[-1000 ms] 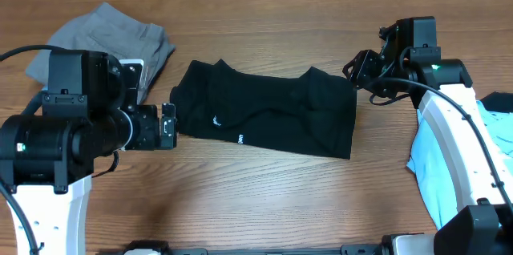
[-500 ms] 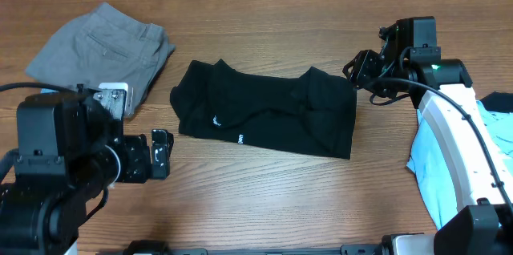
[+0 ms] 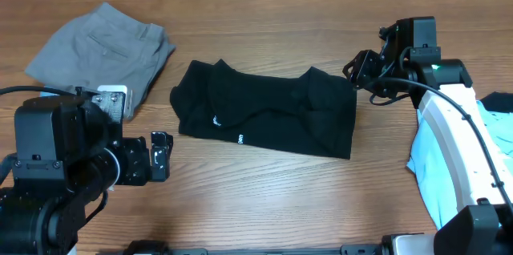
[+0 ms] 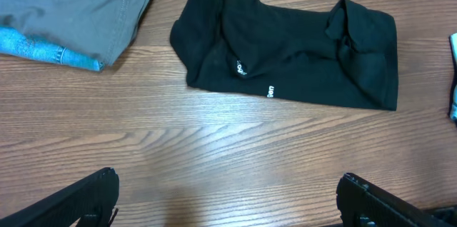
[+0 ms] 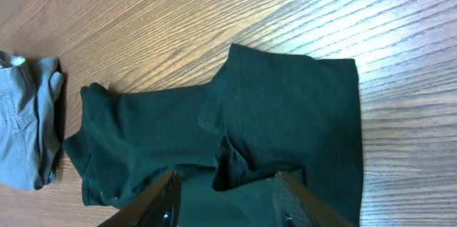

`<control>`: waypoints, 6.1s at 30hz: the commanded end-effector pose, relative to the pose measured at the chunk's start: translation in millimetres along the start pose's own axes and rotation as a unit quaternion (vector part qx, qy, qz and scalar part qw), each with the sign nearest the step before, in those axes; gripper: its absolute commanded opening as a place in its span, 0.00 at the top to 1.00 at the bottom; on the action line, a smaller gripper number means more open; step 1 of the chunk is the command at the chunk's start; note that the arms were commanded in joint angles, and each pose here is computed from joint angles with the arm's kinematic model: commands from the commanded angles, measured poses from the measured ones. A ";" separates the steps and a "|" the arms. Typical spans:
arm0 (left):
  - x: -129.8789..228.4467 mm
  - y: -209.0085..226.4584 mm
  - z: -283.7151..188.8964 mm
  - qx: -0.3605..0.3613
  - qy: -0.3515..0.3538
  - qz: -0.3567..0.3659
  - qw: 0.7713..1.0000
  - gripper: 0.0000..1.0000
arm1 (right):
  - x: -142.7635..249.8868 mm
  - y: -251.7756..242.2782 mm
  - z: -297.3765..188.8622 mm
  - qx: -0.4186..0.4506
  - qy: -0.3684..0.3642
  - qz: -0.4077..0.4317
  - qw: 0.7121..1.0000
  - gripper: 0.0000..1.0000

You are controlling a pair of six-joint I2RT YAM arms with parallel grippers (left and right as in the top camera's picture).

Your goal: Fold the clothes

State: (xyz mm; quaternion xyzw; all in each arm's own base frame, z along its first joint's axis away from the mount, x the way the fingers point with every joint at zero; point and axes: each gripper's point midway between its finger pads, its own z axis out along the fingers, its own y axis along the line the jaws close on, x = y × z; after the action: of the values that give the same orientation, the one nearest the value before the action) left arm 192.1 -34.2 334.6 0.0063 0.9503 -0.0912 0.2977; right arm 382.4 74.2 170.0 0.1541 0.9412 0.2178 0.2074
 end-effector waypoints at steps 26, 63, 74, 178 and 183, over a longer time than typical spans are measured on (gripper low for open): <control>-1.0 -0.2 -3.1 -0.002 -0.006 -0.004 1.000 0.00 | -3.6 1.9 -2.3 0.000 -0.007 -0.004 1.000 0.54; -1.1 -0.2 -3.1 -0.002 -0.007 -0.003 1.000 0.00 | -1.3 0.7 -2.3 0.002 -0.002 -0.003 1.000 0.55; -1.2 -0.2 -3.1 -0.002 -0.007 -0.003 1.000 0.00 | -1.3 0.7 -2.3 0.002 -0.002 -0.003 1.000 0.55; -48.9 -4.9 94.4 0.037 0.075 -0.007 0.996 0.00 | 100.8 -5.6 108.0 -0.020 0.180 0.014 0.983 0.35; -48.3 -4.8 94.3 0.037 0.077 -0.007 0.996 0.00 | 94.0 -1.7 120.1 0.030 0.130 0.012 0.991 0.29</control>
State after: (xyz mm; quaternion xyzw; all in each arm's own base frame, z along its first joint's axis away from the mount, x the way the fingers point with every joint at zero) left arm 285.8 -49.7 283.3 0.0080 0.9685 -0.1218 0.2170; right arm 346.2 151.6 42.7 0.1021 0.9603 0.2545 0.0507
